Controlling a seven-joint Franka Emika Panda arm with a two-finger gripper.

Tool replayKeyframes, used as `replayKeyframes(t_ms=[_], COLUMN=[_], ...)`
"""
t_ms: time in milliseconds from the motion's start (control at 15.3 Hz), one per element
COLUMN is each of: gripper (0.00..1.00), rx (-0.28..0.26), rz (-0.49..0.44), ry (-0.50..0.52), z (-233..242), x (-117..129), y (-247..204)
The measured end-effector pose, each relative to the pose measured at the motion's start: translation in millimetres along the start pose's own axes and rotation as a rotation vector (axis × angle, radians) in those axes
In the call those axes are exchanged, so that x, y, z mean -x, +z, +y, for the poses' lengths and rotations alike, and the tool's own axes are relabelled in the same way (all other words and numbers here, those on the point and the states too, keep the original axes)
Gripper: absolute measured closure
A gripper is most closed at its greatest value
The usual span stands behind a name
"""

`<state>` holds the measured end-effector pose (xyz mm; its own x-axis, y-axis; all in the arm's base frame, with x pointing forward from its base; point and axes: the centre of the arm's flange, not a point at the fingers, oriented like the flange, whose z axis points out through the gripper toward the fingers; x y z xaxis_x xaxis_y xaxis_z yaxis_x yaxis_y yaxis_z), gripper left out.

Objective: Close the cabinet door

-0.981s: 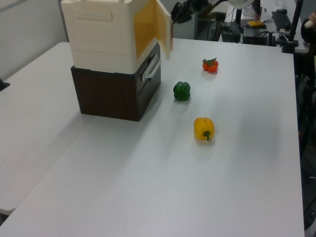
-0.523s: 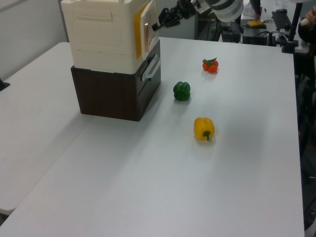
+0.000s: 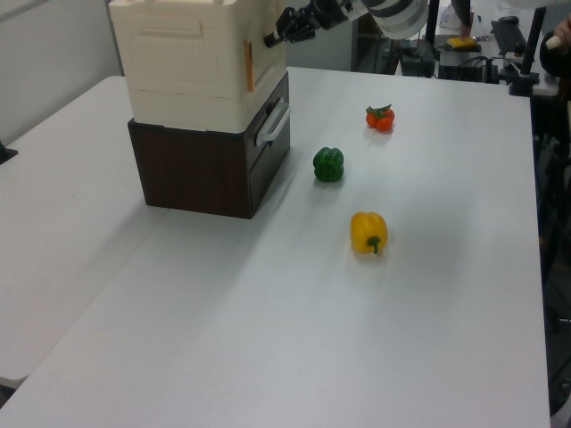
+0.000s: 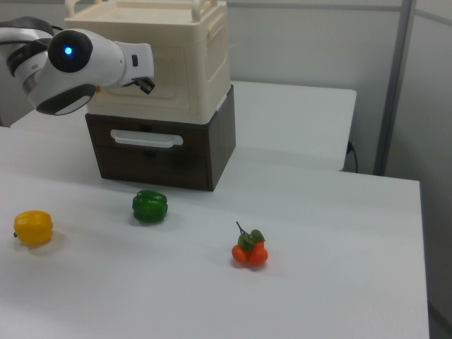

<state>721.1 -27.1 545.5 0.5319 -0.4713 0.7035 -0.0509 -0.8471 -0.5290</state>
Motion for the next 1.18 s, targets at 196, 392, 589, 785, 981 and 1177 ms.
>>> replayKeyframes(t_ms=[196,392,589,785,981,1177], gripper=[0.99,0.99,0.91,0.63,0.35,0.00], rx=[0.005,-0.006,0.028,0.120,0.178,0.228], rz=[-0.004,-0.094,-0.280,-0.523,-0.710,-0.860], ry=[-0.001,-0.031,-0.138,-0.244,-0.302,-0.372], z=[1,8,27,50,56,34], x=[2,-1,-6,2,10,18], y=[-6,-30,-69,-101,-129,-169])
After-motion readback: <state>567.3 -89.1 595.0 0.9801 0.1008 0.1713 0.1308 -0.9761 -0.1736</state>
